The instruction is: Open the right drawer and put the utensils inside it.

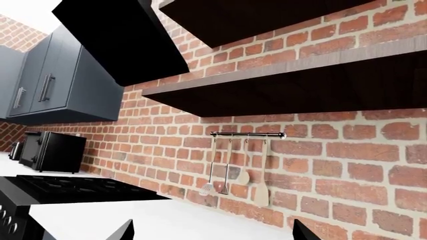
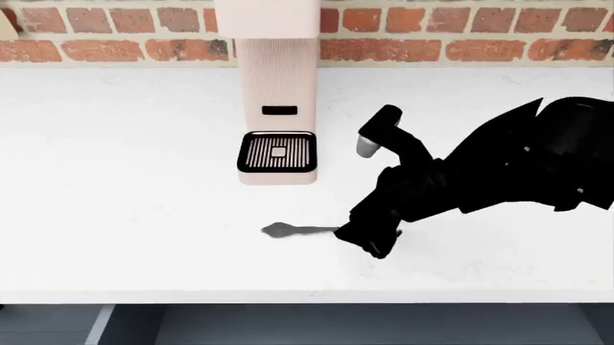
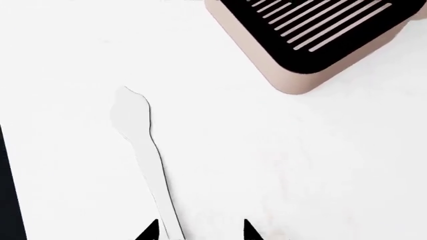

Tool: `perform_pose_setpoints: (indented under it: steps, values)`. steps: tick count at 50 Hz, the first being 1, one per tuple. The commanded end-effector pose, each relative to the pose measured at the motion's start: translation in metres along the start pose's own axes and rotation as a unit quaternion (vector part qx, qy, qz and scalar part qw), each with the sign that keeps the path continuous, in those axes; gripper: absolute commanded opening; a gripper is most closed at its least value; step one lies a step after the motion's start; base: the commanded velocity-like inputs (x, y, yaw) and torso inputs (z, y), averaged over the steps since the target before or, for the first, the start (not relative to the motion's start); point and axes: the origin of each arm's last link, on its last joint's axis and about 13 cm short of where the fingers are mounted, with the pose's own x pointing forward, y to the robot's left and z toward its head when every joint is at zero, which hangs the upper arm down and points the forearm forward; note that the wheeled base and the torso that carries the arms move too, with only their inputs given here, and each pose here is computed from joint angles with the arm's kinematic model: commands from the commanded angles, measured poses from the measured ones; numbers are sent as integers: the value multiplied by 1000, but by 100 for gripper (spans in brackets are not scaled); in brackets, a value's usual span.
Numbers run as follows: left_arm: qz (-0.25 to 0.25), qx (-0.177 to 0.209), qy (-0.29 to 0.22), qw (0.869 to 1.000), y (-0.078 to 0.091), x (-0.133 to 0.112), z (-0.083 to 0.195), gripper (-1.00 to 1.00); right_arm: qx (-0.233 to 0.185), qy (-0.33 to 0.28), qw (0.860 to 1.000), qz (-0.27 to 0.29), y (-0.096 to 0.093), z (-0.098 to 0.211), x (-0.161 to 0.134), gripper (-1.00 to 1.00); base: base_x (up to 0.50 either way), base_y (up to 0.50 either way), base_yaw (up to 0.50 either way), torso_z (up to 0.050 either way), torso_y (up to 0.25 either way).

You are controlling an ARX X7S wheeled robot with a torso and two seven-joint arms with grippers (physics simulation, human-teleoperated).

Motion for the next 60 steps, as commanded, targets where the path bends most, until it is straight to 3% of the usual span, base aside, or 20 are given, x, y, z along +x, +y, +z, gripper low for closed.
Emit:
perform_pose_setpoints:
  steps: [1, 24, 39, 48, 60]
  values:
    - [1, -1, -1, 1000, 0, 0, 0, 100, -55, 53, 996, -42, -2, -23, 18, -100, 0, 0, 0, 0, 0]
    - [-1, -1, 0, 1000, -1, 0, 0, 100, -64, 76, 994, -37, 7, -21, 6, -100, 1, 0, 1, -1, 0]
    - [-3, -1, 1, 1000, -2, 0, -1, 100, -121, 69, 990, -16, 27, -13, 4, -100, 0, 0, 0, -1, 0]
    - [0, -1, 1, 1000, 0, 0, -1, 100, -102, 42, 992, -56, 18, -9, -5, -100, 0, 0, 0, 0, 0]
    - [-1, -1, 3, 1000, -1, 0, -2, 100, -118, 16, 988, -96, 16, -3, -8, -100, 0, 0, 0, -1, 0]
